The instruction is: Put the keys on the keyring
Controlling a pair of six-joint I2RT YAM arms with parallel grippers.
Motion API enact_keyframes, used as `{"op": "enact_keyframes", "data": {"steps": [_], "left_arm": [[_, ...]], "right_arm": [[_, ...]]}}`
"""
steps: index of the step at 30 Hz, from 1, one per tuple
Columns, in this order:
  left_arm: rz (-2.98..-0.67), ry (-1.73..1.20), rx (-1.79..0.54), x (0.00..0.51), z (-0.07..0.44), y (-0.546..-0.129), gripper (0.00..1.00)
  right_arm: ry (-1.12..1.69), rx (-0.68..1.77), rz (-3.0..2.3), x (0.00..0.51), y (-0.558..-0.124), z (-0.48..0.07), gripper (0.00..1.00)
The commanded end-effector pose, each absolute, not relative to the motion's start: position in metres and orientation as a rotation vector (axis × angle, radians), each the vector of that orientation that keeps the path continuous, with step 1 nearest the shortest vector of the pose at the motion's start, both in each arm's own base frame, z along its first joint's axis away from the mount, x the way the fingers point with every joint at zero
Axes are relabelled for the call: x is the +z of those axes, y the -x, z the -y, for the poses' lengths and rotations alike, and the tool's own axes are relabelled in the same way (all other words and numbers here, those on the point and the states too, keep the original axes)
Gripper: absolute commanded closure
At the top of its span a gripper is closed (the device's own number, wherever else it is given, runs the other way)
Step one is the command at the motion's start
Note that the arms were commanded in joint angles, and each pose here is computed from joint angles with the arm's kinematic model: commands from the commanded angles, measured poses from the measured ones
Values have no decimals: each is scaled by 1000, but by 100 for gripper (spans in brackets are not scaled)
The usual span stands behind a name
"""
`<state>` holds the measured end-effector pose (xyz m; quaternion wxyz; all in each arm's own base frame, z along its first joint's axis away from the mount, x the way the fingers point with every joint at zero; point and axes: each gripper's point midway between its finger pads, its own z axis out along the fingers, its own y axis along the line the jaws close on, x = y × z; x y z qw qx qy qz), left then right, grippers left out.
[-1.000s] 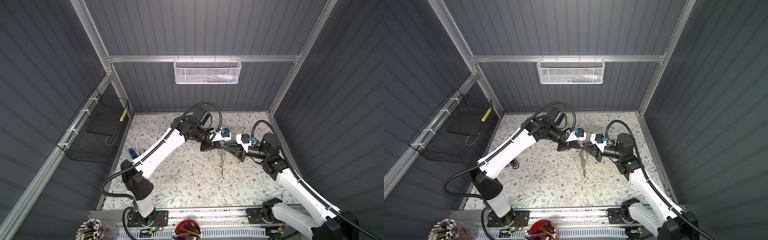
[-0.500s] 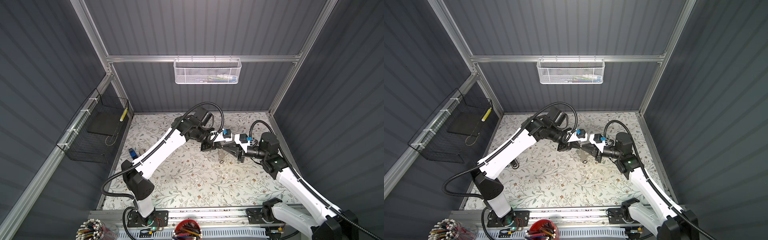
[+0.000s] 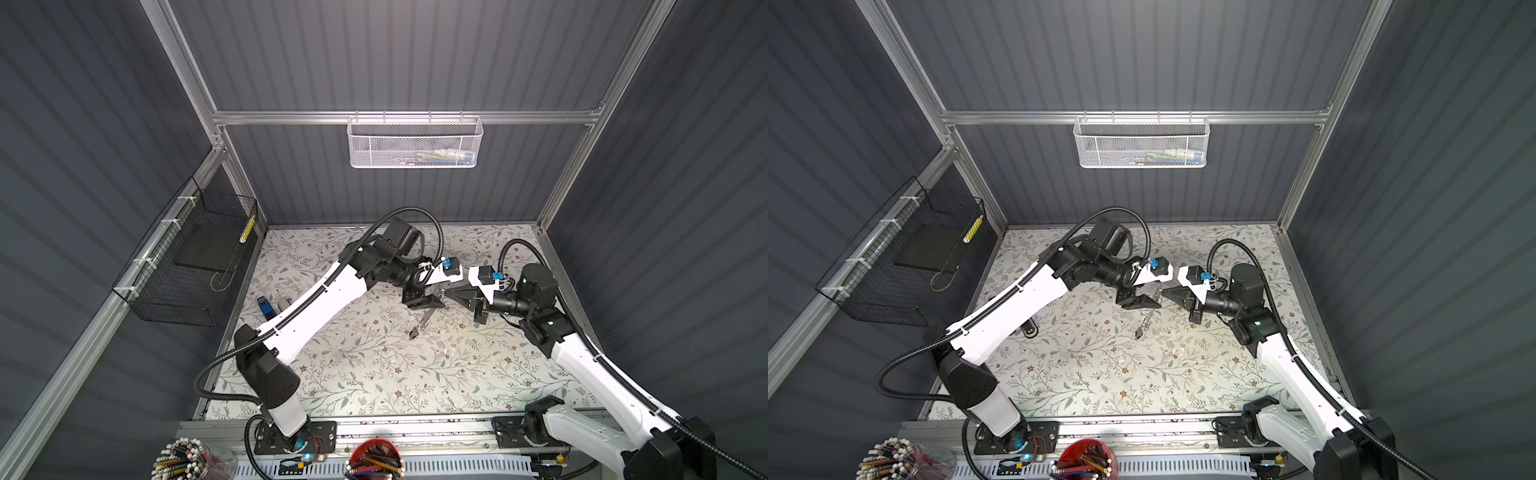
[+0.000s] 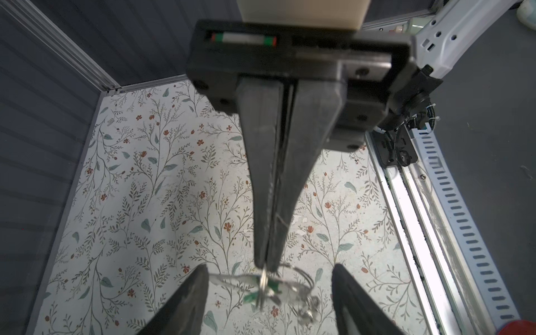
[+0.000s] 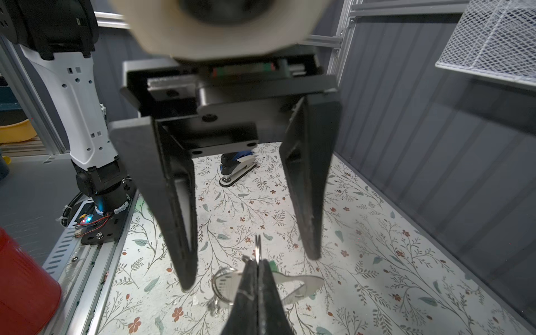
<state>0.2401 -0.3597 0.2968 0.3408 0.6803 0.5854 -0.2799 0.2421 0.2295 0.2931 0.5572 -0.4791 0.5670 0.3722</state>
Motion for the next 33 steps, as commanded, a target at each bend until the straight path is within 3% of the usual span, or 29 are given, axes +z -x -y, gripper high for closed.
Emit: {"op": "enact_keyframes", "data": {"steps": [1,6,12,20,26,31,33], "left_arm": [[-1489,-1532,-797,332,337,-264,37],[-1485,-1546,-924,320,340,-252,63],[-1465,-1535,-1041,307,346,-243,61],[-1460,-1505,-1156,294,355,-238,50],[-1440,-1510,-1193,288,366,-238,53],[-1410,-1517,-1201,288,374,-238,49],[-1394,-1518,-1208,289,377,-238,54]], "right_arm": [[1123,901,-1248,308,-235,-231,100],[1107,929,-1196,316,-233,-232,100],[1109,941,-1158,321,-230,-233,100],[1105,961,-1125,327,-227,-234,100],[1088,978,-1108,330,-229,-234,100],[1083,997,-1092,332,-227,-235,100],[1084,1005,-1092,332,-227,-235,100]]}}
